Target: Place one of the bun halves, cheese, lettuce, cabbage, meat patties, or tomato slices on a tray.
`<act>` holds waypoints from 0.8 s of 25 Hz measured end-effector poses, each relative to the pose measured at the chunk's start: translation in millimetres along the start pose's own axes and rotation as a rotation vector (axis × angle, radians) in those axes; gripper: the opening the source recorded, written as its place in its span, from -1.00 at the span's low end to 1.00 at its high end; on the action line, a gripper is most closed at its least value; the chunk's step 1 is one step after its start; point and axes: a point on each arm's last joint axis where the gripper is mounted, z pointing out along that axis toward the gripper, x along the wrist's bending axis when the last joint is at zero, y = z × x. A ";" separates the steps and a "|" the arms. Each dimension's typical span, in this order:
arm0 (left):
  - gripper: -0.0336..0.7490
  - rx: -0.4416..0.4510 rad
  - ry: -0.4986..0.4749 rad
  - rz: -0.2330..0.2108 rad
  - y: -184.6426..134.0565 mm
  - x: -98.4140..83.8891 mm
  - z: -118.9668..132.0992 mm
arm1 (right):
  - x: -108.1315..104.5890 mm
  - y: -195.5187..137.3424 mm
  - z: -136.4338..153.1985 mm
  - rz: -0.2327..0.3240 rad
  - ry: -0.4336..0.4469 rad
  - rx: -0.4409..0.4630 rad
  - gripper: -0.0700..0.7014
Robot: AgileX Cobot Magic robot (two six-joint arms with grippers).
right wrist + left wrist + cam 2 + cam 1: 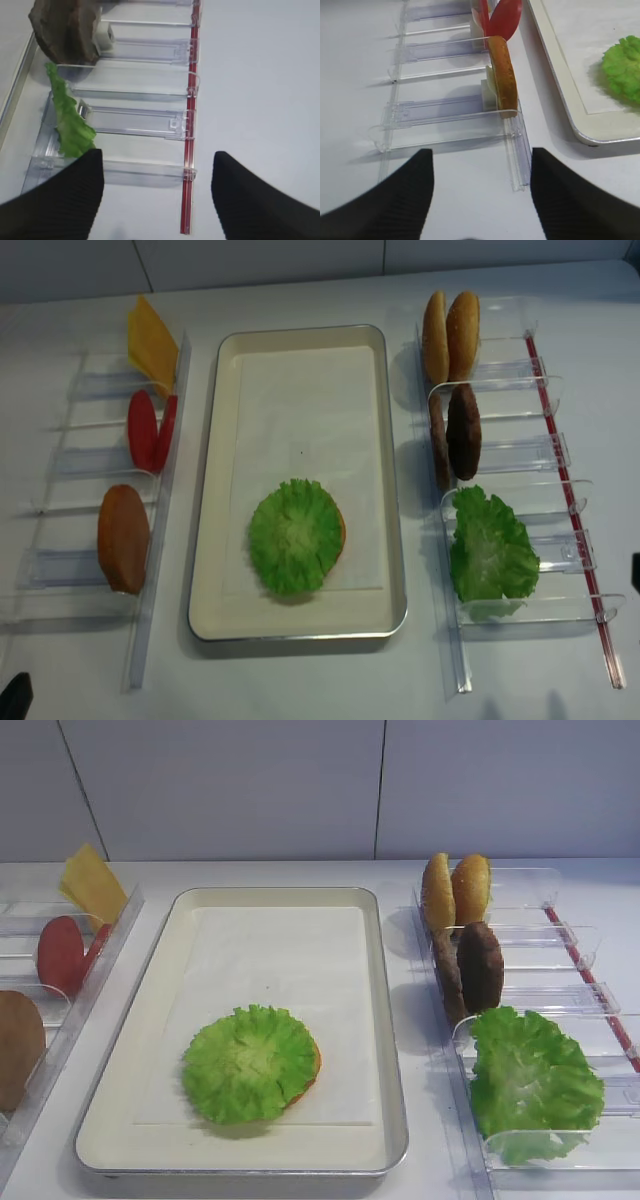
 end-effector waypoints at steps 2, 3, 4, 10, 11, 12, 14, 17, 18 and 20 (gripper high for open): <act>0.14 0.000 0.000 0.000 0.0 0.0 0.0 | -0.2 -6.4 -8.9 -0.001 -0.024 -0.042 0.43; 0.14 0.000 0.000 0.000 0.0 0.0 0.0 | -0.5 -10.3 -13.3 -0.008 -0.038 -0.058 0.43; 0.14 0.000 0.000 0.000 0.0 0.0 0.0 | -1.2 -14.1 -16.8 -0.015 -0.051 -0.066 0.43; 0.14 0.000 0.000 0.000 0.0 0.0 0.0 | -2.0 -39.0 -40.5 -0.039 -0.102 -0.193 0.43; 0.14 0.000 0.000 0.000 0.0 0.0 0.0 | -2.0 -42.7 -43.0 -0.038 -0.107 -0.206 0.43; 0.14 0.000 0.000 0.000 0.0 0.0 0.0 | -2.0 -46.3 -45.6 -0.040 -0.113 -0.223 0.43; 0.14 0.000 0.000 0.000 0.0 0.0 0.0 | -2.7 -52.0 -49.4 -0.046 -0.130 -0.247 0.43; 0.14 0.000 0.000 0.000 0.0 0.0 0.0 | -3.7 -54.3 -51.1 -0.049 -0.145 -0.260 0.43; 0.14 0.000 0.000 0.000 0.0 0.0 0.0 | -3.8 -54.3 -51.1 -0.050 -0.145 -0.260 0.43; 0.14 0.000 0.000 0.000 0.0 0.0 0.0 | -3.9 -54.3 -51.1 -0.050 -0.147 -0.259 0.43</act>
